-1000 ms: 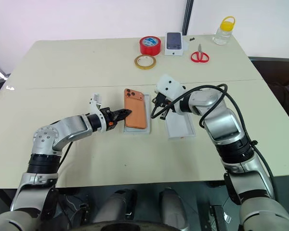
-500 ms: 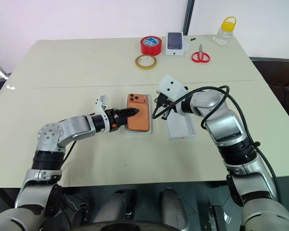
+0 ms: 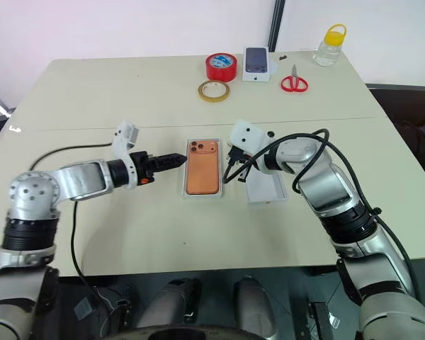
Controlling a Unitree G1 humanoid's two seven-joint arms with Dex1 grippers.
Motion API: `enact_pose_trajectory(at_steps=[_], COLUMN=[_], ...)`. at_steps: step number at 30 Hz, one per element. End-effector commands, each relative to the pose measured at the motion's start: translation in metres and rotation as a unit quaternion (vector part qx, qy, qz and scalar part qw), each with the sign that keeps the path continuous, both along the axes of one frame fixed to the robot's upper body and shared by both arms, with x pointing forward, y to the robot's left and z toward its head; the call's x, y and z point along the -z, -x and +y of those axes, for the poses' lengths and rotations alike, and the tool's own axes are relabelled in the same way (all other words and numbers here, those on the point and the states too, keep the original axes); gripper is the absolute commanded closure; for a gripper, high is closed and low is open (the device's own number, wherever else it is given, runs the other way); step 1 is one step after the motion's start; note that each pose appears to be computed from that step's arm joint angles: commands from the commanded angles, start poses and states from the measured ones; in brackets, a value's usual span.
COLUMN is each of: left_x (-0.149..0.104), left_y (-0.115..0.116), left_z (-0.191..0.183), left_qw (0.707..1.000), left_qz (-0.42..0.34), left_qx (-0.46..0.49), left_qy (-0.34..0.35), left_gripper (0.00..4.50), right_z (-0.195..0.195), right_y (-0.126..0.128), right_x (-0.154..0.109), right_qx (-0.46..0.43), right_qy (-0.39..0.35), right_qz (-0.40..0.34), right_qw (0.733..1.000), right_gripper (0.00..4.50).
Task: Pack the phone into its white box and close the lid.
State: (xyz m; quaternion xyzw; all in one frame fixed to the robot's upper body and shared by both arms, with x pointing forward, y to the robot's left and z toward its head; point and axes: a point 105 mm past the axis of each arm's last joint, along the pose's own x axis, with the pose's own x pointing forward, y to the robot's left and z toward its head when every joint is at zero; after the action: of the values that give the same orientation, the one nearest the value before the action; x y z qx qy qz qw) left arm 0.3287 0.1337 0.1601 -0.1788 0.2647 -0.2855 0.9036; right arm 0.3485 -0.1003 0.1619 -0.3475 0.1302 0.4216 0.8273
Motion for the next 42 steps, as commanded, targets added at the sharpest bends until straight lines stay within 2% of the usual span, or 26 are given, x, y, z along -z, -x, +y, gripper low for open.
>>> enact_pose_trajectory(at_steps=[1, 4, 7, 11, 16, 24, 34, 42], left_x=[0.003, 0.011, 0.017, 0.033, 0.049, 0.048, 0.049, 0.049], left_y=[-0.006, -0.018, -0.028, -0.039, -0.041, -0.020, 0.019, 0.025], left_z=[0.015, 0.021, 0.012, -0.002, -0.030, -0.068, -0.120, -0.129], left_qw=[0.994, 0.981, 0.975, 0.956, 0.947, 0.945, 0.930, 0.928], left_qz=[-0.048, -0.081, -0.102, -0.130, -0.128, -0.132, -0.124, -0.117], left_qx=[-0.003, -0.001, 0.021, 0.063, 0.130, 0.211, 0.302, 0.315], left_qy=[-0.101, -0.175, -0.195, -0.257, -0.263, -0.211, -0.167, -0.161], left_gripper=[1.64, 3.14, 3.14, 3.14, 3.14, 3.14, 3.14, 3.14], right_z=[0.005, 0.004, 0.010, 0.016, 0.024, 0.032, 0.007, -0.013], right_y=[-0.001, -0.005, -0.007, -0.014, -0.025, -0.011, 0.033, 0.043], right_x=[0.003, 0.010, 0.015, 0.030, 0.041, 0.038, 0.043, 0.048], right_qx=[-0.007, -0.005, -0.009, -0.010, -0.007, -0.042, -0.041, -0.005], right_qy=[0.031, 0.057, 0.062, 0.083, 0.092, 0.089, 0.104, 0.118], right_qz=[-0.017, -0.025, -0.023, -0.021, -0.020, -0.015, 0.020, 0.036], right_qw=[0.999, 0.998, 0.998, 0.996, 0.996, 0.995, 0.994, 0.992], right_gripper=[4.50, 4.50, 4.50, 4.50, 4.50, 4.50, 4.50, 4.50])
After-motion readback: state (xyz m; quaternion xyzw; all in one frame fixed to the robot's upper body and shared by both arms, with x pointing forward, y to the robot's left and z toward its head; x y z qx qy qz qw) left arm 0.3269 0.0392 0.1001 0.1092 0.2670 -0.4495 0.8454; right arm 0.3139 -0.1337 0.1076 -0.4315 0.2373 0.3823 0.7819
